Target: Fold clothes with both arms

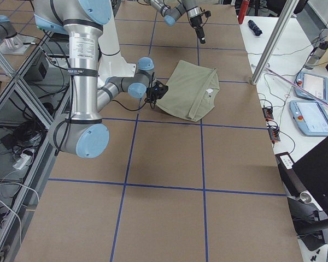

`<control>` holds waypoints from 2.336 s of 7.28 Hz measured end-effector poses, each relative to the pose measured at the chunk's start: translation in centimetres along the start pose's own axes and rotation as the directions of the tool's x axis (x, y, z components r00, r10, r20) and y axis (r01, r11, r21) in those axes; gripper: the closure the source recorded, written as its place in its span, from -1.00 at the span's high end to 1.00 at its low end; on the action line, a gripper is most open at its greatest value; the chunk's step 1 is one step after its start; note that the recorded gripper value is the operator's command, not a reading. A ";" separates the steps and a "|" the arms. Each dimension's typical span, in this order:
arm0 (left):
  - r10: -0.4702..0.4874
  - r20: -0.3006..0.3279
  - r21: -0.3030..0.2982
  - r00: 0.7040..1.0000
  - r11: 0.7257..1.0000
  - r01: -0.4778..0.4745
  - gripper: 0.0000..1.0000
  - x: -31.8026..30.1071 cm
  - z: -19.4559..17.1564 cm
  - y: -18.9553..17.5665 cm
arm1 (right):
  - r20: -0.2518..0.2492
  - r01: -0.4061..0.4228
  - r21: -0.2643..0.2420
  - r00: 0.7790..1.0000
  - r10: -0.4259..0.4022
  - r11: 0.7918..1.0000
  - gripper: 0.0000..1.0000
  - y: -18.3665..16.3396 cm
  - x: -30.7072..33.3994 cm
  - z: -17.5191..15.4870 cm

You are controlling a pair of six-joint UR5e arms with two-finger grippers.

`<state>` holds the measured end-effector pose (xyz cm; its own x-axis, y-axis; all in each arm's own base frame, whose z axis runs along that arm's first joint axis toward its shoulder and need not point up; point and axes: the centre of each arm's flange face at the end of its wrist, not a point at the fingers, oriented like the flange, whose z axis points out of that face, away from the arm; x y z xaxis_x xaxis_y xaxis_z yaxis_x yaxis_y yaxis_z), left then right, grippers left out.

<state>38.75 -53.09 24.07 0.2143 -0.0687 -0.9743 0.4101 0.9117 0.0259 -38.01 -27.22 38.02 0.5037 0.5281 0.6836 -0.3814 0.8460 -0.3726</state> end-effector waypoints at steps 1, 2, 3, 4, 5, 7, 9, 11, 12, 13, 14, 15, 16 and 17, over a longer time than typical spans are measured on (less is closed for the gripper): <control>0.000 -0.025 -0.049 1.000 0.999 -0.002 1.00 0.5 -0.8 2.5 | -0.016 0.015 -0.057 1.000 -0.016 0.998 -1.00 3.4 1.2 -0.5; -0.017 -0.051 -0.097 0.999 0.995 0.012 1.00 0.9 -2.0 5.3 | -0.032 0.020 -0.115 0.999 -0.024 0.993 -1.00 6.8 2.0 -0.9; -0.058 -0.066 -0.144 0.996 0.988 0.048 1.00 1.0 -3.0 8.4 | -0.049 0.016 -0.164 0.999 -0.024 0.986 -0.84 9.6 2.7 -1.1; -0.109 -0.066 -0.180 0.992 0.979 0.096 1.00 1.0 -3.4 11.0 | -0.062 0.022 -0.198 0.997 -0.035 0.980 0.98 11.6 3.2 -1.1; -0.149 -0.059 -0.206 0.987 0.969 0.134 1.00 1.2 -3.3 13.0 | -0.073 0.031 -0.218 0.996 -0.047 0.975 1.00 12.9 3.7 -1.0; -0.177 -0.027 -0.239 0.984 0.957 0.166 0.99 1.2 -2.5 15.1 | -0.077 0.040 -0.236 0.995 -0.060 0.971 1.00 14.2 4.1 -1.3; -0.211 0.053 -0.274 0.976 0.937 0.217 0.93 0.7 -0.5 17.8 | -0.078 0.036 -0.203 0.996 -0.052 0.979 1.00 14.4 3.8 -2.5; -0.229 0.140 -0.271 0.963 0.927 0.260 0.75 -0.4 1.7 19.6 | -0.086 0.016 -0.127 0.996 -0.027 0.992 1.00 13.2 3.3 -3.0; -0.230 0.159 -0.242 0.960 0.934 0.263 0.69 -0.8 3.1 19.5 | -0.078 0.001 -0.098 0.997 -0.009 0.995 1.00 12.1 2.9 -3.1; -0.228 0.174 -0.208 0.958 0.942 0.262 0.64 -0.9 4.9 19.2 | -0.072 -0.006 -0.078 0.997 0.000 0.997 1.00 11.6 2.7 -3.0; -0.227 0.185 -0.175 0.956 0.950 0.259 0.60 -1.1 6.4 18.9 | -0.066 -0.006 -0.059 0.998 0.002 0.998 1.00 11.3 2.5 -2.6; -0.226 0.198 -0.150 0.954 0.954 0.258 0.50 -1.5 7.4 18.7 | -0.058 -0.006 -0.039 0.998 0.004 0.999 1.00 10.9 2.2 -2.2; -0.227 0.209 -0.136 0.951 0.957 0.258 0.45 -2.0 8.1 18.6 | -0.044 -0.012 -0.025 0.999 0.011 1.000 1.00 10.4 1.5 -2.1; -0.227 0.219 -0.124 0.949 0.958 0.258 0.40 -2.4 8.5 18.5 | -0.026 -0.021 -0.014 0.999 0.021 1.000 1.00 10.0 0.5 -1.9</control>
<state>53.34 -39.48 28.77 0.3040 -0.3609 -0.8817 0.3385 0.9060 -0.2541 -40.05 -18.32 33.44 0.5160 0.5472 0.6590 -0.3810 0.8357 -0.3956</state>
